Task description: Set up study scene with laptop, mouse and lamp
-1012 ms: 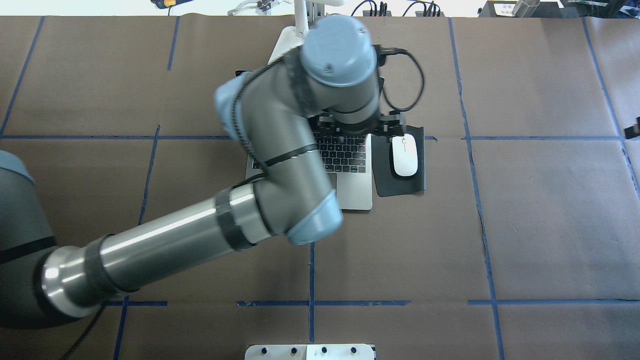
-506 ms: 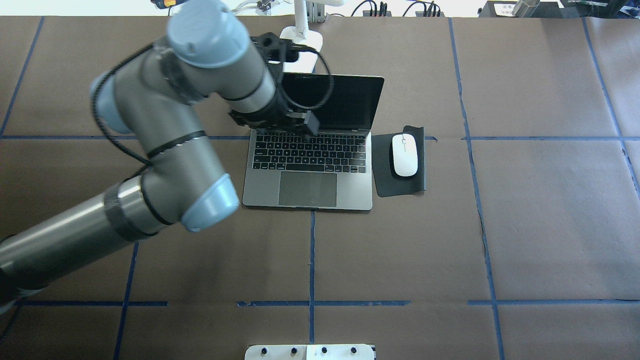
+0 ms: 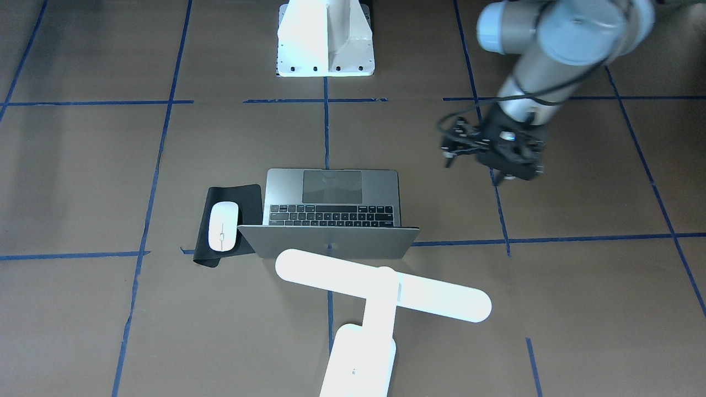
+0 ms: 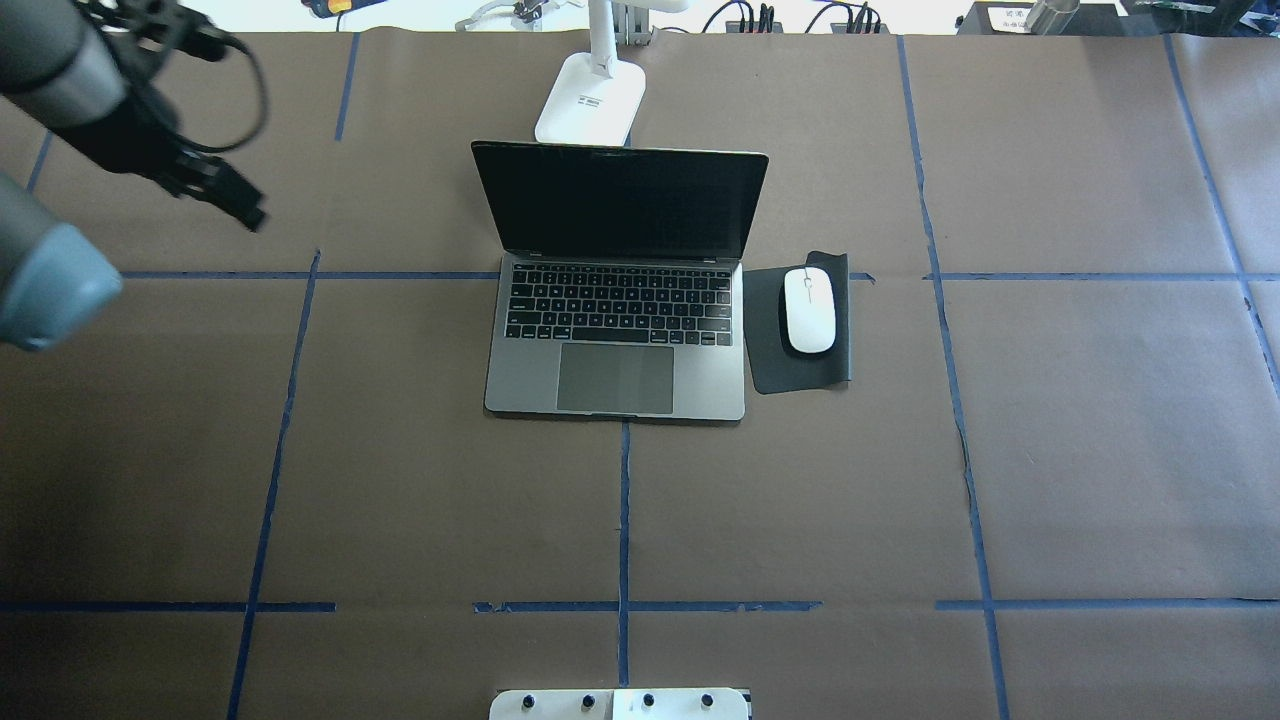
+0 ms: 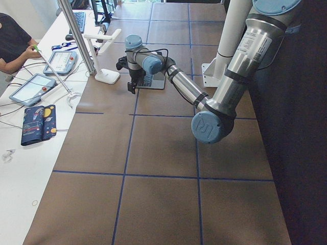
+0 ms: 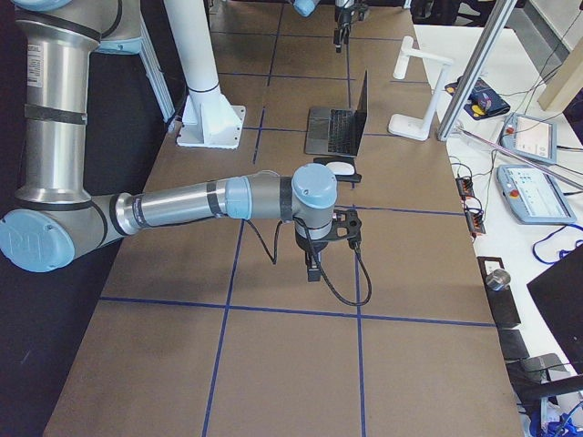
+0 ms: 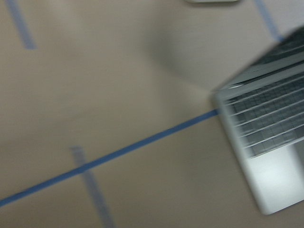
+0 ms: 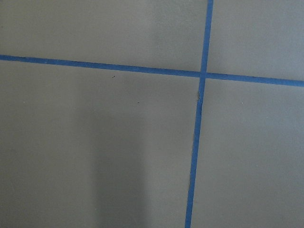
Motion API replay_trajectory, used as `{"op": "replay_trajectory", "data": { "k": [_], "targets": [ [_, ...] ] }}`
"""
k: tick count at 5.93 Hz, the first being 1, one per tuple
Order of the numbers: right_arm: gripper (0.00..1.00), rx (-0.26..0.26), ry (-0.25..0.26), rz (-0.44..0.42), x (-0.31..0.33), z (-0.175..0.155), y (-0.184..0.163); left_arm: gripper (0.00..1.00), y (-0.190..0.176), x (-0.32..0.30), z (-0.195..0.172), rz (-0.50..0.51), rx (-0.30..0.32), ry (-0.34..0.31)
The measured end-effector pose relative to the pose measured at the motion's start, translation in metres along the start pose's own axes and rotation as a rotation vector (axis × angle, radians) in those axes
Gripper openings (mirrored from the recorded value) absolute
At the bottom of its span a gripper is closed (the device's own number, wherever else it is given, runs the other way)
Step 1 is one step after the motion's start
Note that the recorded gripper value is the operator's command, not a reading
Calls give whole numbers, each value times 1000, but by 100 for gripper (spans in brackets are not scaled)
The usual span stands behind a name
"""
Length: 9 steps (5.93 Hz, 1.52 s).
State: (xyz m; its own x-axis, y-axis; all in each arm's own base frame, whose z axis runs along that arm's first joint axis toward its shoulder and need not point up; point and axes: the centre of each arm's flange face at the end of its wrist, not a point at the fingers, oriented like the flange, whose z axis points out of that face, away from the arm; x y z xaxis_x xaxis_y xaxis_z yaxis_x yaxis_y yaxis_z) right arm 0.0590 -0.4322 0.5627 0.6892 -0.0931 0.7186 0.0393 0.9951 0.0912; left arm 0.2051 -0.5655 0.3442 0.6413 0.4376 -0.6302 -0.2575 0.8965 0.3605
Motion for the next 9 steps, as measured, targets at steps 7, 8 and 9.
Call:
{"op": "replay_trajectory", "data": {
  "k": [7, 8, 9],
  "targets": [
    [100, -55, 15, 62, 28, 27, 4, 100, 276, -321, 7, -390, -204, 42],
    [100, -58, 14, 64, 29, 28, 4, 100, 287, -321, 11, -381, -196, 38],
    [100, -61, 16, 66, 29, 28, 6, 100, 288, -320, 11, -361, -175, 33]
  ]
}}
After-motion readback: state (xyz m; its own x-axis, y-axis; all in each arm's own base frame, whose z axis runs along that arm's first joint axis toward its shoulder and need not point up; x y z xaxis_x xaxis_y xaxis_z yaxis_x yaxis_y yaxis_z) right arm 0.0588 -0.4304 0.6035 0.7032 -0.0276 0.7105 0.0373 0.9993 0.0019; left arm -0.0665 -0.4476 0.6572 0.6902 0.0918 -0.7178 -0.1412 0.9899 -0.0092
